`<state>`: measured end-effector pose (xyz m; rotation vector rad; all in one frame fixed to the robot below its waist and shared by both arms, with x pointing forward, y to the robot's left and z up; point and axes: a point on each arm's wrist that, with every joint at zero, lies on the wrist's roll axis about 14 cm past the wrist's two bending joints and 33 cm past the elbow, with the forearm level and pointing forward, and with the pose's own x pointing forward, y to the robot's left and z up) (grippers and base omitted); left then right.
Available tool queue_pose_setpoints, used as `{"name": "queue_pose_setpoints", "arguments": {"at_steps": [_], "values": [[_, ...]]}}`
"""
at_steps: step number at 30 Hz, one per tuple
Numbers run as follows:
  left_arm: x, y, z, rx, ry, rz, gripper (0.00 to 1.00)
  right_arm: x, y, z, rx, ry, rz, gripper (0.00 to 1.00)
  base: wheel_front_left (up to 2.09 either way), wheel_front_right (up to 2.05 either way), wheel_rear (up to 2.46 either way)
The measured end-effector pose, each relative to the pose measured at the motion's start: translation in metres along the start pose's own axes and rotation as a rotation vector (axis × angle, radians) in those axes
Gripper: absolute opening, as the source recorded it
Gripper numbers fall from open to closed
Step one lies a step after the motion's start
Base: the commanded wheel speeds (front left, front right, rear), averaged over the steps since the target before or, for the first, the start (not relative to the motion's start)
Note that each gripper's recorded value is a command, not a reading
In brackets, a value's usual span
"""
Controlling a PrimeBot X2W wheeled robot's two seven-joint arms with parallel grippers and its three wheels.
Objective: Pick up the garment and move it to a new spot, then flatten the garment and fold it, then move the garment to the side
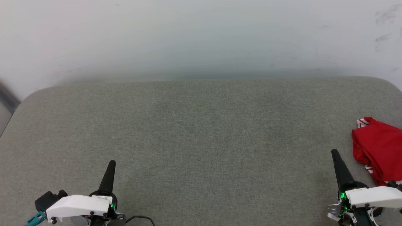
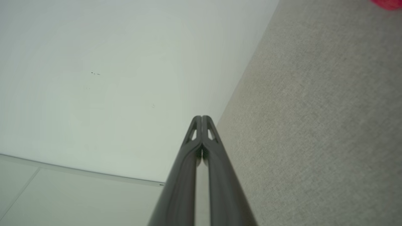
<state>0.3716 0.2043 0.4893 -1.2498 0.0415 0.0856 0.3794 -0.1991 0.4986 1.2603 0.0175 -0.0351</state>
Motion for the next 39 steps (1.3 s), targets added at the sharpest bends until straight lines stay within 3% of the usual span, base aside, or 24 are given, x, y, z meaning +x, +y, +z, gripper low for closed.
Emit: {"name": "queue_pose_setpoints", "arguments": {"at_steps": [39], "values": [[0.014,-0.017,-0.001,-0.305,0.033,-0.073,0.0,0.007,0.005,0.003,0.293,0.012,0.023,0.0,0.0,0.0,0.0]]}}
